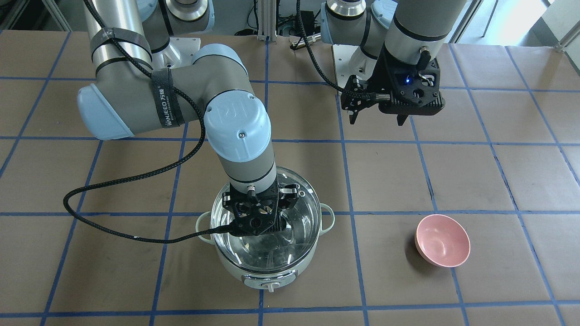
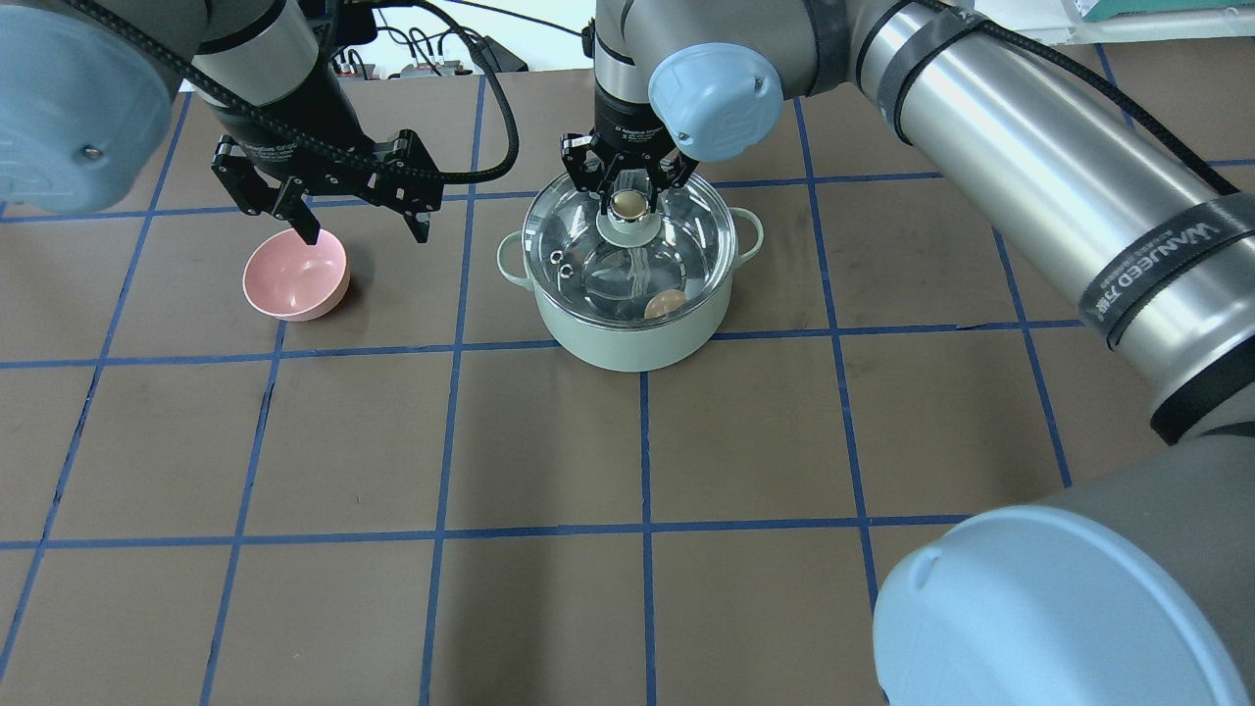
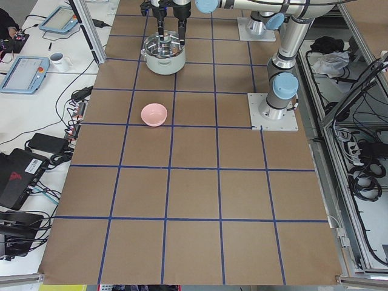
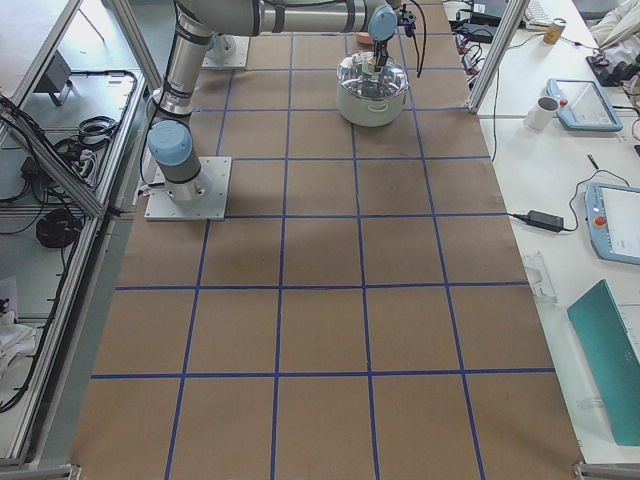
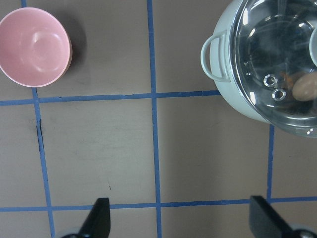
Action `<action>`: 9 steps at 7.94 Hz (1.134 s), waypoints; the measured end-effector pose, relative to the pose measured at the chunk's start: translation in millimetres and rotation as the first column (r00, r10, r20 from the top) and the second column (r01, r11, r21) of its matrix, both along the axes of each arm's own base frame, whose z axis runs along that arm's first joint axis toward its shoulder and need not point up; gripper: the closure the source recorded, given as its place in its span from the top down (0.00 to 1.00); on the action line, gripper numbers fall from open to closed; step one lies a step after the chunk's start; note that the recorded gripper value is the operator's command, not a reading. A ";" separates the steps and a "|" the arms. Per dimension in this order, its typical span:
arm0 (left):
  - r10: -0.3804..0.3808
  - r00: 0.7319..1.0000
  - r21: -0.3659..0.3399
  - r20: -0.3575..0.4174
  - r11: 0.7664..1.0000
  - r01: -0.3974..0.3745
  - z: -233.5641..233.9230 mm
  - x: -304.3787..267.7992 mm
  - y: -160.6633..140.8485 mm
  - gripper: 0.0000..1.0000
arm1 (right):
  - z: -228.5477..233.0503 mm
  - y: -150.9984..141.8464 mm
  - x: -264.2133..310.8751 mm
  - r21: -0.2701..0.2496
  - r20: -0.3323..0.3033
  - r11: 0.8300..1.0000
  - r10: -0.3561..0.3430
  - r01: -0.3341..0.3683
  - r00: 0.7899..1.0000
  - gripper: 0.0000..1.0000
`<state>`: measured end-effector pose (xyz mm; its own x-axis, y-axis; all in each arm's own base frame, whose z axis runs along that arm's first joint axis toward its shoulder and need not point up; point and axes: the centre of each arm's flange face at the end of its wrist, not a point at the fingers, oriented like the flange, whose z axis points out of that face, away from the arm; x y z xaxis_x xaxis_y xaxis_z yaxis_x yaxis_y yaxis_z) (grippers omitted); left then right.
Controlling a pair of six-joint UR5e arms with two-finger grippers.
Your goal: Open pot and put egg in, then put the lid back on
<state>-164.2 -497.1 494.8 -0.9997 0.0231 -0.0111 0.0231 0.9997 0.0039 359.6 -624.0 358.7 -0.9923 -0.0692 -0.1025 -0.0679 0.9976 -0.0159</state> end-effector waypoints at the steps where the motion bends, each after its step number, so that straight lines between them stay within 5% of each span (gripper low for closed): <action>1: 0.001 1.000 0.000 -0.001 1.000 -0.001 0.0 -0.2 0.0 1.00 | -1.1 -0.7 -0.2 -0.008 -0.002 1.000 0.006 -0.006 1.000 0.00; 4: 0.003 1.000 0.000 -0.002 1.000 -0.003 0.0 -0.4 0.1 1.00 | -2.3 -1.7 -0.4 -0.022 -0.004 1.000 0.013 -0.013 1.000 0.04; 6: 0.003 1.000 0.000 -0.001 1.000 -0.003 0.1 0.1 -0.1 1.00 | -2.9 -1.9 -0.9 -0.022 -0.005 1.000 0.013 -0.013 1.000 0.90; 7: 0.003 1.000 0.000 -0.001 1.000 -0.003 0.1 0.1 -0.1 1.00 | -2.8 -1.9 -1.3 -0.022 -0.005 1.000 0.012 -0.012 1.000 1.00; 9: 0.003 1.000 -0.001 -0.001 1.000 -0.003 0.1 -0.1 -0.1 1.00 | 3.3 0.1 -2.3 -0.029 -0.003 1.000 0.010 -0.010 1.000 1.00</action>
